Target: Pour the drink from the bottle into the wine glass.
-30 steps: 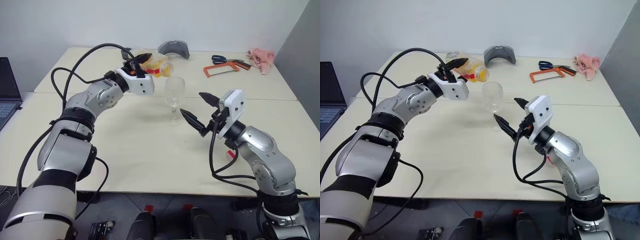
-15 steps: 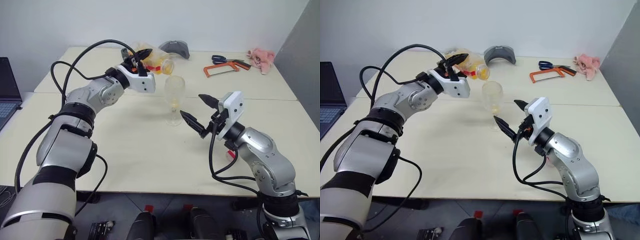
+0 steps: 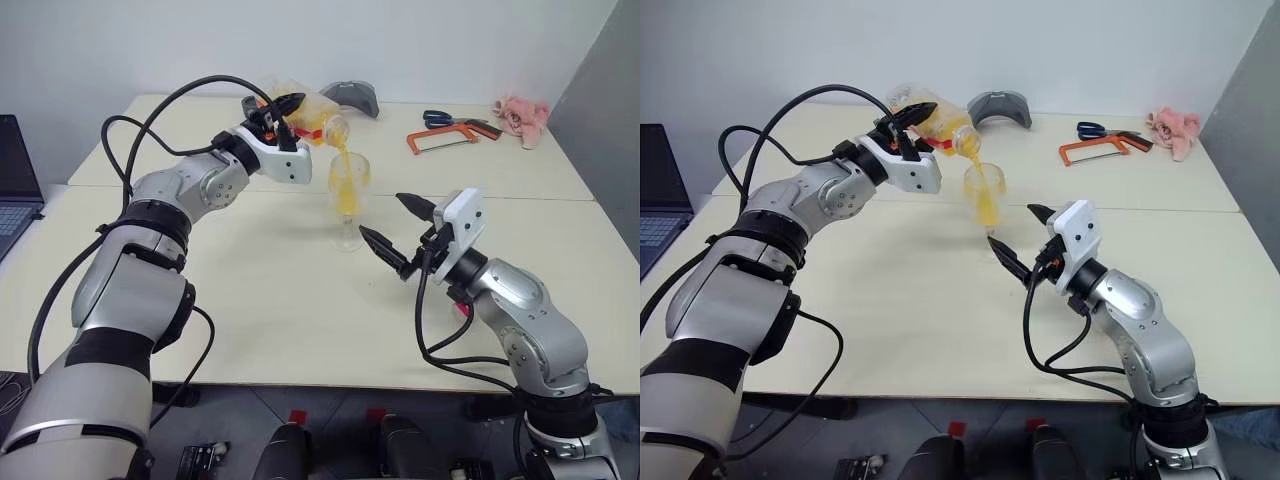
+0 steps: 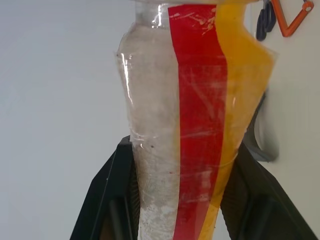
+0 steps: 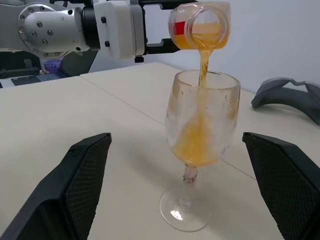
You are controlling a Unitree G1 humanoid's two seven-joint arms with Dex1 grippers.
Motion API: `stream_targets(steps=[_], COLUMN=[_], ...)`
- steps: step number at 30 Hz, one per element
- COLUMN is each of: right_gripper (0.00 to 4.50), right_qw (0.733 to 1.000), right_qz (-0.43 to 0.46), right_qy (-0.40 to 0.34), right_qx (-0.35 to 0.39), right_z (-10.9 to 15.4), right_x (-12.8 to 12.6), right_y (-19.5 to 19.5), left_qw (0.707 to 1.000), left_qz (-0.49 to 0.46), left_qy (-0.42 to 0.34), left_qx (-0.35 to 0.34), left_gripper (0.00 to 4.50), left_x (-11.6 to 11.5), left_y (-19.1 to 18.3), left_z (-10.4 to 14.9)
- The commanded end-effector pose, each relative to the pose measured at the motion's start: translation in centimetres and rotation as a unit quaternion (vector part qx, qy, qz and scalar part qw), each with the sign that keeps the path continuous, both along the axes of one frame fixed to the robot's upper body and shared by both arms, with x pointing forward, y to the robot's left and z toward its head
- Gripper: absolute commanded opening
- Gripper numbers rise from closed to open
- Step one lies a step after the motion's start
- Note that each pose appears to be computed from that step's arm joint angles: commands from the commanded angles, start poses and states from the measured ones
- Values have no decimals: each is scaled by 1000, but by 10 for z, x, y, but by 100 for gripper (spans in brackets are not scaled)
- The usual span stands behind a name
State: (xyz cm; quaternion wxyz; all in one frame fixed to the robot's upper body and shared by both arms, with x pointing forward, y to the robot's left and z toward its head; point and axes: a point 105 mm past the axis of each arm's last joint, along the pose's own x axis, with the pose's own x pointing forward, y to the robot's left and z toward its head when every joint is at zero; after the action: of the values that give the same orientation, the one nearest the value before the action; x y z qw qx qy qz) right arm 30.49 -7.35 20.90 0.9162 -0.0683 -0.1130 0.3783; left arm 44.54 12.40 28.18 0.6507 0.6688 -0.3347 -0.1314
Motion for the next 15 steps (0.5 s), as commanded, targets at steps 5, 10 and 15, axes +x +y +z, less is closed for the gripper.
stream_targets(steps=[5, 10, 15], right_gripper=[450, 450, 450], right_qw=[1000, 1000, 1000], right_qz=[5, 5, 6], right_qy=[-20, -20, -19], right_qx=[7, 9, 9], right_z=[7, 6, 6], right_x=[-4, -4, -4], right_y=[2, 2, 3], left_qw=[999, 999, 999], left_qz=[-1, 3, 5], left_qy=[-43, -47, -52], left_qx=[-6, -2, 1], left_gripper=[169, 169, 169], left_x=[-3, -3, -3], left_y=[1, 4, 4], left_z=[27, 28, 29])
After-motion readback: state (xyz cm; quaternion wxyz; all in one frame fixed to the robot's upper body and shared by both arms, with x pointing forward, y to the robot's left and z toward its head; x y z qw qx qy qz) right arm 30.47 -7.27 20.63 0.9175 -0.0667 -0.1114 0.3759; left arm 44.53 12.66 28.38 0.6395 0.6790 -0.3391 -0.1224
